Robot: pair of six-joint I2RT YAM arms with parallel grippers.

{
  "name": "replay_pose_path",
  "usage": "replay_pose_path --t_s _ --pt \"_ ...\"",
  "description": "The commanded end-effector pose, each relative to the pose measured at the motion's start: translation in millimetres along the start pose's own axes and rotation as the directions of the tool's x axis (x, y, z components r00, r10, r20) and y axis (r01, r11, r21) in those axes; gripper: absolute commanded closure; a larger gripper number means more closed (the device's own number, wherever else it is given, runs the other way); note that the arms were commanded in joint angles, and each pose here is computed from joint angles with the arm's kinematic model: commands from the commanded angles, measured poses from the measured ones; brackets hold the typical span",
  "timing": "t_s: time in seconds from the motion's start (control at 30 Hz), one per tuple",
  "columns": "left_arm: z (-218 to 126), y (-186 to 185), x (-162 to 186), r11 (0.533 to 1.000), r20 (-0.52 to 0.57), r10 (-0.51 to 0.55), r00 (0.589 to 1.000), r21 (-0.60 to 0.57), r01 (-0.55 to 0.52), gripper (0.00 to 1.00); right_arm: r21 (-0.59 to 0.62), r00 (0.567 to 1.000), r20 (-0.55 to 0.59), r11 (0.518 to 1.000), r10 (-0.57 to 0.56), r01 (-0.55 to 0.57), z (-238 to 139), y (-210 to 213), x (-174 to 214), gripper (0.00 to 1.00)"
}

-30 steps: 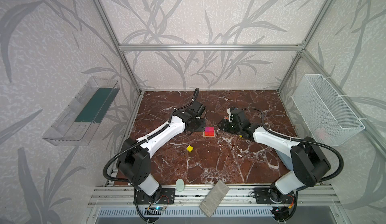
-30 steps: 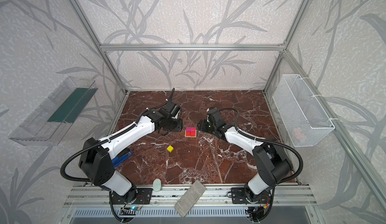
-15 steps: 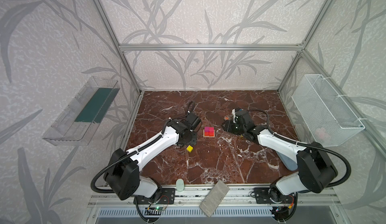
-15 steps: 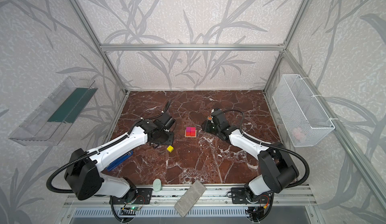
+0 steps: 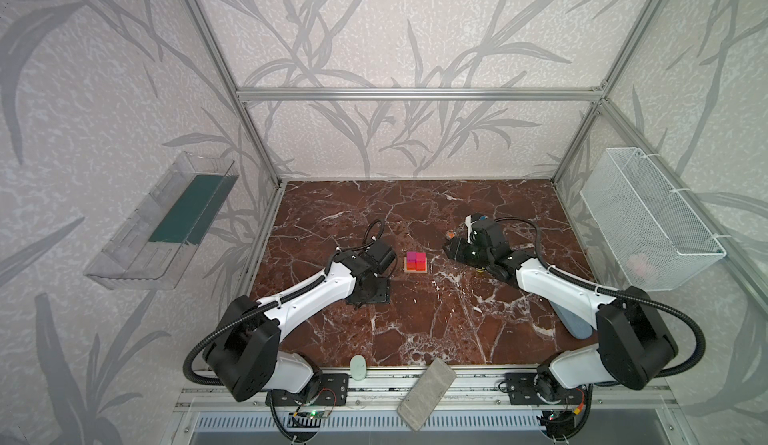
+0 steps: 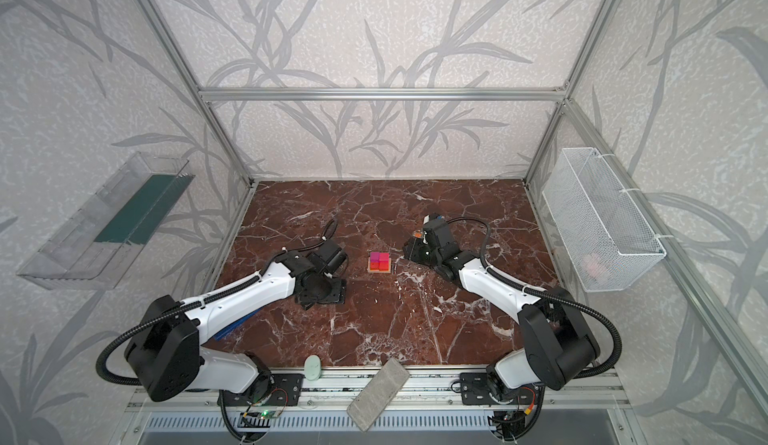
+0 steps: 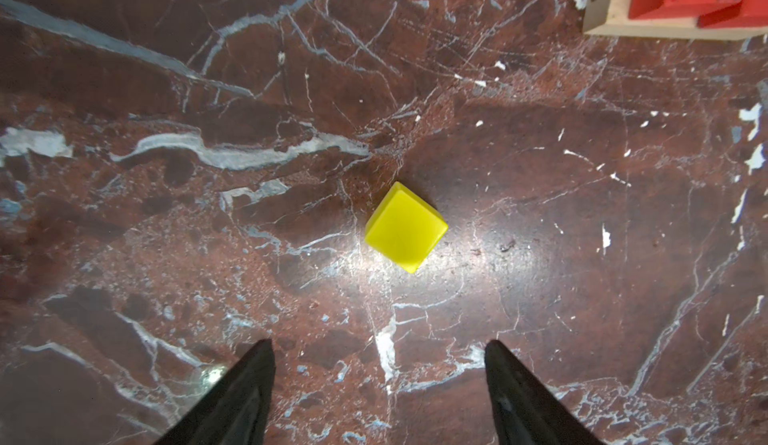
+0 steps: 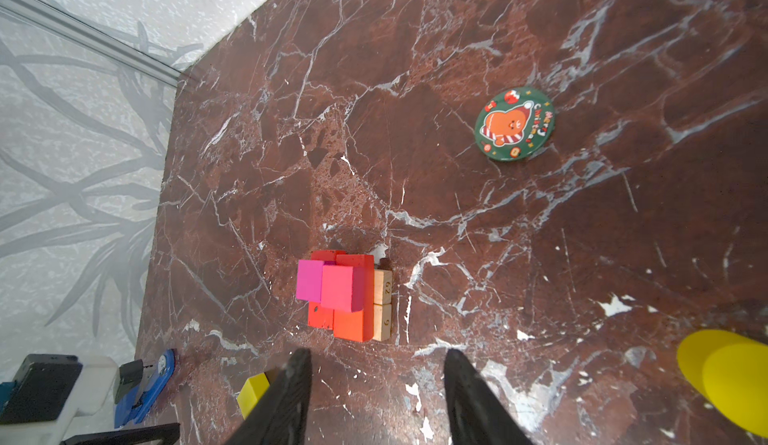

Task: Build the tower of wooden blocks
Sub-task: 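Move the left gripper over the yellow cube and lower it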

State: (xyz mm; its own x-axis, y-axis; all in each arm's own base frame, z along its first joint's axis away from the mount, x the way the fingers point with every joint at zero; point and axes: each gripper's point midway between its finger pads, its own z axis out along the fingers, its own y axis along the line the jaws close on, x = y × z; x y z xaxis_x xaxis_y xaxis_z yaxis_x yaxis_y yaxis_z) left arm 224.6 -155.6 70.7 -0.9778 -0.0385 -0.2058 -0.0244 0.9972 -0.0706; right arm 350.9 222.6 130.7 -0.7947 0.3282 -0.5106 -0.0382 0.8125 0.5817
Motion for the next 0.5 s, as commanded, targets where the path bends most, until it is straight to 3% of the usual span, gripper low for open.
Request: replay_pose_path --t_s 0.0,0.47 --pt "1 -14 -5 0.993 0.028 -0.092 0.995 0.081 0.089 0.22 0.015 1.000 0.013 1.000 -0.003 0.003 -4 -6 -1 0.47" --pt "26 -16 -8 0.976 0.031 -0.209 0.977 0.075 0.206 0.23 0.027 1.000 0.017 1.000 0.008 -0.008 -5 -14 -2 0.47"
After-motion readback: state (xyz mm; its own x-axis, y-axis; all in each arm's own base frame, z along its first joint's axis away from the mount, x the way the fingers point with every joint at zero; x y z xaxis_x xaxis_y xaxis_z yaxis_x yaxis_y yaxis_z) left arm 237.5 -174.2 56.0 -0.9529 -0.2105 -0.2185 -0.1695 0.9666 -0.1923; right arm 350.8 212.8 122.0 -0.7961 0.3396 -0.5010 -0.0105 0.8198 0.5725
